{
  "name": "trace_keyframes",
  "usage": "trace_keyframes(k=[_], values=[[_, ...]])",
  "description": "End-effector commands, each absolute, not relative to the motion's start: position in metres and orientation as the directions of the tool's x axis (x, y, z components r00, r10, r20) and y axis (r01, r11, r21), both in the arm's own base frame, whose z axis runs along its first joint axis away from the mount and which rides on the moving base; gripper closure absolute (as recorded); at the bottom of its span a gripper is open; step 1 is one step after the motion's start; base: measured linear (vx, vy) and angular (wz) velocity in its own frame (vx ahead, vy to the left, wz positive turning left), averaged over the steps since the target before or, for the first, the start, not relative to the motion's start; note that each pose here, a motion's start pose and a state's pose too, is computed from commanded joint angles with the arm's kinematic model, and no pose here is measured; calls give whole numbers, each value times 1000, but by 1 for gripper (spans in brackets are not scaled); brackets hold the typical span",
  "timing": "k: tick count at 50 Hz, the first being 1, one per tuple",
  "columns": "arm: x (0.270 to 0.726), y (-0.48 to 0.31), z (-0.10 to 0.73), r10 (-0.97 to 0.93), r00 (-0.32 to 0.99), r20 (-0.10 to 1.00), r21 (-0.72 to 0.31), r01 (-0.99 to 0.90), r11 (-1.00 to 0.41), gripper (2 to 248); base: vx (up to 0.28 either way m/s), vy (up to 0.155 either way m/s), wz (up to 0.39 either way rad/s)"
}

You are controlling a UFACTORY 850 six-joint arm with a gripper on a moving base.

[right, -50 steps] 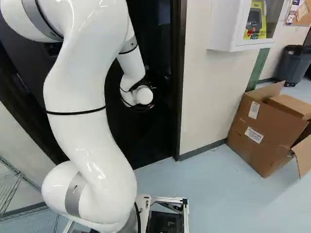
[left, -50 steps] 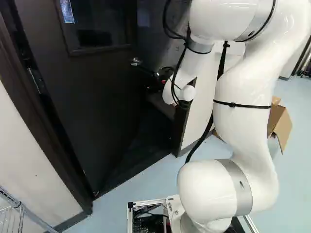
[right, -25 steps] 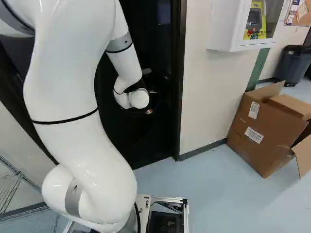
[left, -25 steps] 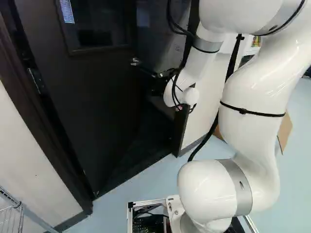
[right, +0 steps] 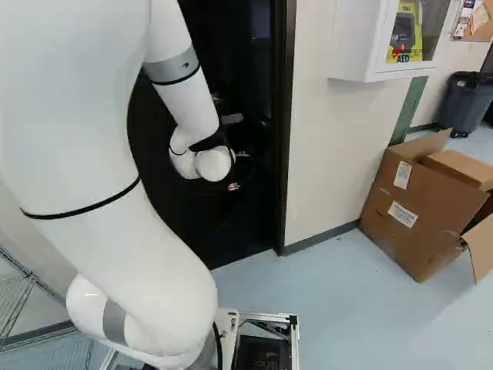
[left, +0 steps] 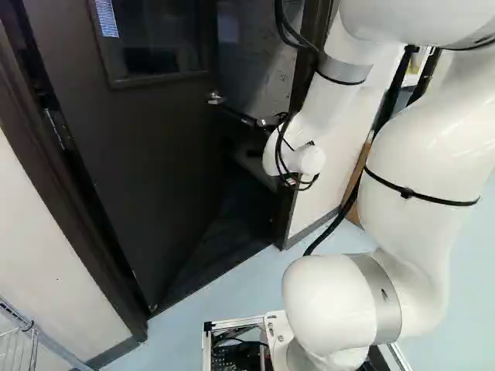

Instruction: Open the door and move inside

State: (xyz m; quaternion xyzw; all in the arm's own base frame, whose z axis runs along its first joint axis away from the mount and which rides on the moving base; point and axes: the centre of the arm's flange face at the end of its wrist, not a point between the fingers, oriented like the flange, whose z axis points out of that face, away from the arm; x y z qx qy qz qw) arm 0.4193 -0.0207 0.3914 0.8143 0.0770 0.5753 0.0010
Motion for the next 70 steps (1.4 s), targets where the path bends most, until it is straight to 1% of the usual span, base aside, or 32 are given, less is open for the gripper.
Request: trace_keyframes(k=[18, 47, 70], values=[[382, -26, 390, 67, 351, 934, 57, 40, -998, 3, 0, 0, 0], [324, -32, 387, -21, 344, 939, 8, -83, -996, 3, 0, 0, 0], [317, -32, 386, -29, 342, 939, 4, -94, -996, 3, 0, 0, 0]])
